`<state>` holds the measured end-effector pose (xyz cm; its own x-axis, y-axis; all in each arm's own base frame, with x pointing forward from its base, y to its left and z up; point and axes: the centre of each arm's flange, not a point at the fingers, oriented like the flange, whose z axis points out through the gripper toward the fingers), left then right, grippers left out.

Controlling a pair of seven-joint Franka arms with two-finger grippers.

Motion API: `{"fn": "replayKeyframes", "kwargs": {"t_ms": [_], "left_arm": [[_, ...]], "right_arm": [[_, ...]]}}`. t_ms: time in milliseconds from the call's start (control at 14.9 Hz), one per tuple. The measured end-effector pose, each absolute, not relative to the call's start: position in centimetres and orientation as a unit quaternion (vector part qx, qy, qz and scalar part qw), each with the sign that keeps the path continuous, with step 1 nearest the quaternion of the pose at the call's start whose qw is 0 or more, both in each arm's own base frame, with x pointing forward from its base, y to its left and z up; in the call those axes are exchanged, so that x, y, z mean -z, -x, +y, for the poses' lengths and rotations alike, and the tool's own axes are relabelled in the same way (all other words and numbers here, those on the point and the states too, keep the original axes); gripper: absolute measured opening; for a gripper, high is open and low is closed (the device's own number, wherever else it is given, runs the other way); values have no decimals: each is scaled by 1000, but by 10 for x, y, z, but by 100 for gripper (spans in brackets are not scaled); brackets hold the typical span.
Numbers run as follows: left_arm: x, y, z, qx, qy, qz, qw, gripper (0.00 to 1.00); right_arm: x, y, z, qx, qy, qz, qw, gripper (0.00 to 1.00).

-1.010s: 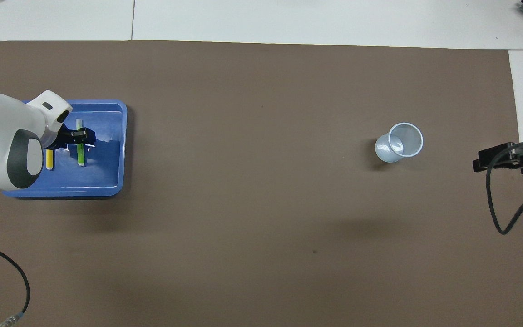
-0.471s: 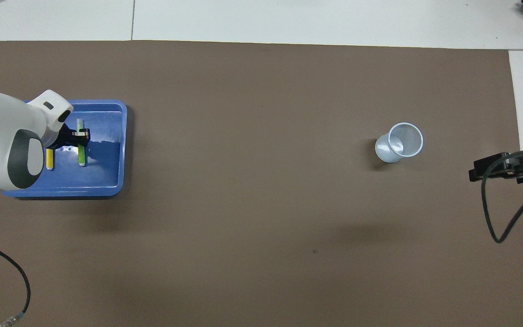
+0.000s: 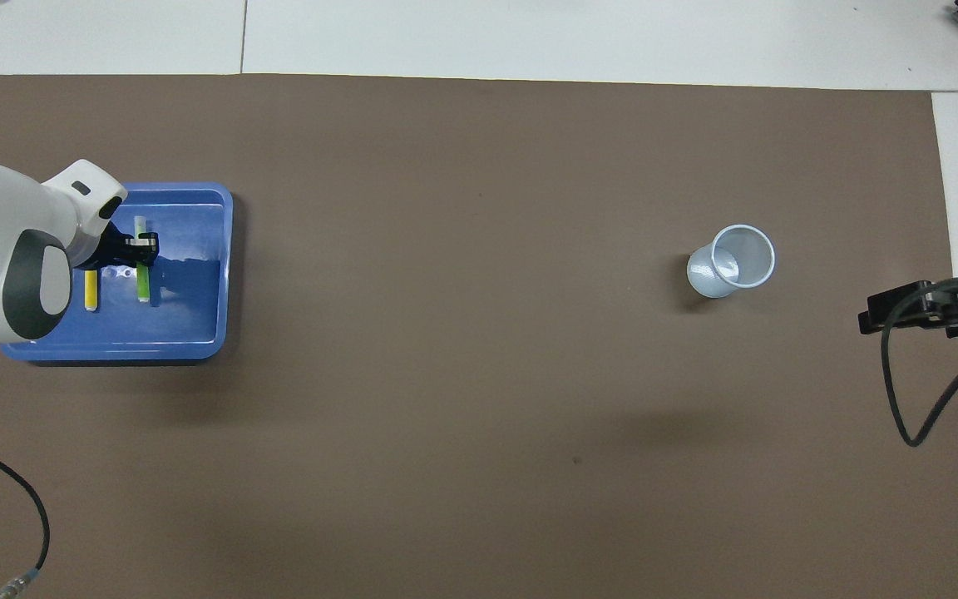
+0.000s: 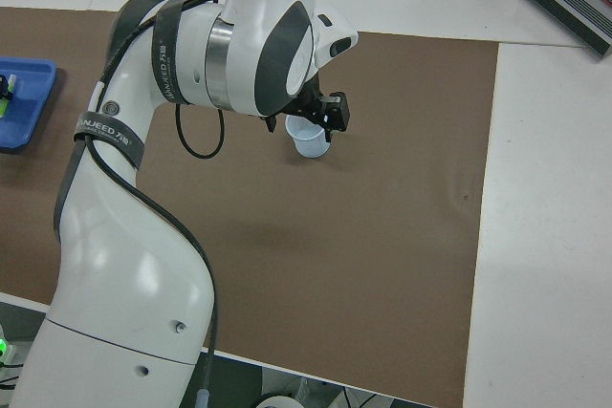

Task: Transfer and insert pens with both arms
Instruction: 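Close the left gripper on the green pen and lift it, then carry the green pen toward the right gripper while the right gripper approaches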

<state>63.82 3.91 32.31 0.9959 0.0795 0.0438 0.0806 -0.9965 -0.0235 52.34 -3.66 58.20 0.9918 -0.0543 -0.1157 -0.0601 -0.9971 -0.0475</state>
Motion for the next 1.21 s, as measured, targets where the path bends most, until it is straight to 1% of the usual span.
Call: {"fn": "replayKeyframes", "kwargs": {"t_ms": [135,269,538,1010,1212], "left_arm": [[-347,-647,40,17,999,-51,6,18],[-369,-653,39,15,997,-72,-18,18],[-411,-654,26,17,981,-186,-48,18],[-459,-641,-51,1,925,-365,-105,18],[-475,-630,-102,-16,896,-427,-123,18]], "right_arm": [[-582,-523,-42,-57,997,33,26,100],[-582,-522,-45,-57,997,37,26,100],[-582,-522,-45,-58,997,37,26,100],[-573,-516,-42,-67,997,24,26,100],[-565,-512,-40,-67,997,6,28,100]]}}
